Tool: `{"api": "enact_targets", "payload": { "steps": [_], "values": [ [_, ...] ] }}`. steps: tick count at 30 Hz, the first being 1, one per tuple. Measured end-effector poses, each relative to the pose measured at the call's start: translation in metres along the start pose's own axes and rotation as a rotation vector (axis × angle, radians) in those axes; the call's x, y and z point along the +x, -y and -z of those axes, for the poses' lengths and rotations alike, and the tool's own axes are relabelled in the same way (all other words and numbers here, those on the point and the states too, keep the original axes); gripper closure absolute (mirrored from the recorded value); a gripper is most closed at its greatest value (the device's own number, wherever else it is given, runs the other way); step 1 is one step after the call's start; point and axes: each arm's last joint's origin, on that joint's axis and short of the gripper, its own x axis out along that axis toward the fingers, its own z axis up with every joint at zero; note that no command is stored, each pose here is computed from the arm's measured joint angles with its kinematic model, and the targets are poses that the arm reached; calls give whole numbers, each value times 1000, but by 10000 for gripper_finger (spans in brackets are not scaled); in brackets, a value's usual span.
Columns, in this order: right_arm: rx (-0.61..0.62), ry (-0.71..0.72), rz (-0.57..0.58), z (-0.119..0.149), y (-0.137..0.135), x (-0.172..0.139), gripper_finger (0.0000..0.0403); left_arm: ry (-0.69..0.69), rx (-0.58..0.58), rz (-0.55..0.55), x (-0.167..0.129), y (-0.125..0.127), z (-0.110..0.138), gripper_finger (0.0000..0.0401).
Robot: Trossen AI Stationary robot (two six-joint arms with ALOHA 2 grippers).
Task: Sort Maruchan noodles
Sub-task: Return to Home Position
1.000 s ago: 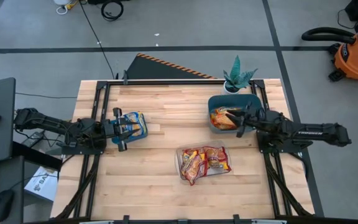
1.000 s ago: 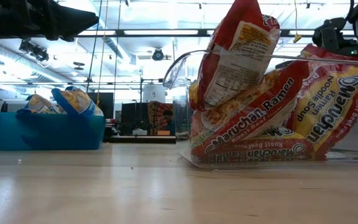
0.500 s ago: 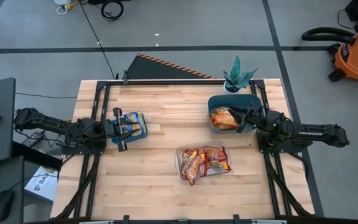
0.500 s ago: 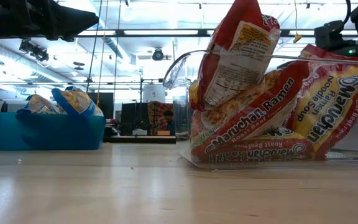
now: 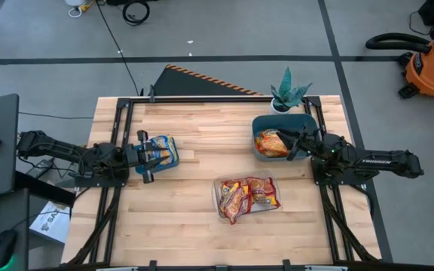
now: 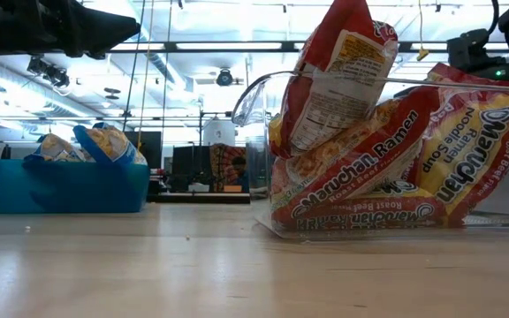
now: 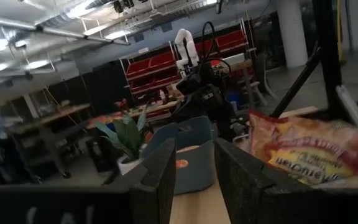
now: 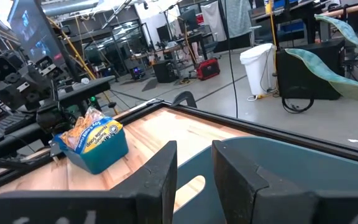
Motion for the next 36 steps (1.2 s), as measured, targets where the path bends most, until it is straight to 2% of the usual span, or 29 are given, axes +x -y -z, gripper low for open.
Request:
{"api": "enact_targets", "payload": {
  "steps": [5,11,20,28,36],
  "values": [
    [0,0,0,0,0,0,297,0,-202,0,0,0,0,284],
    [0,0,0,0,0,0,297,-84,-251,29,-1,4,8,284],
    [0,0,0,0,0,0,297,-20,-265,226,-15,9,-1,284],
    [0,0,0,0,0,0,297,-110,-274,276,-35,6,6,284],
    [0,0,0,0,0,0,297,-107,-255,439,-46,7,9,284]
  ]
}}
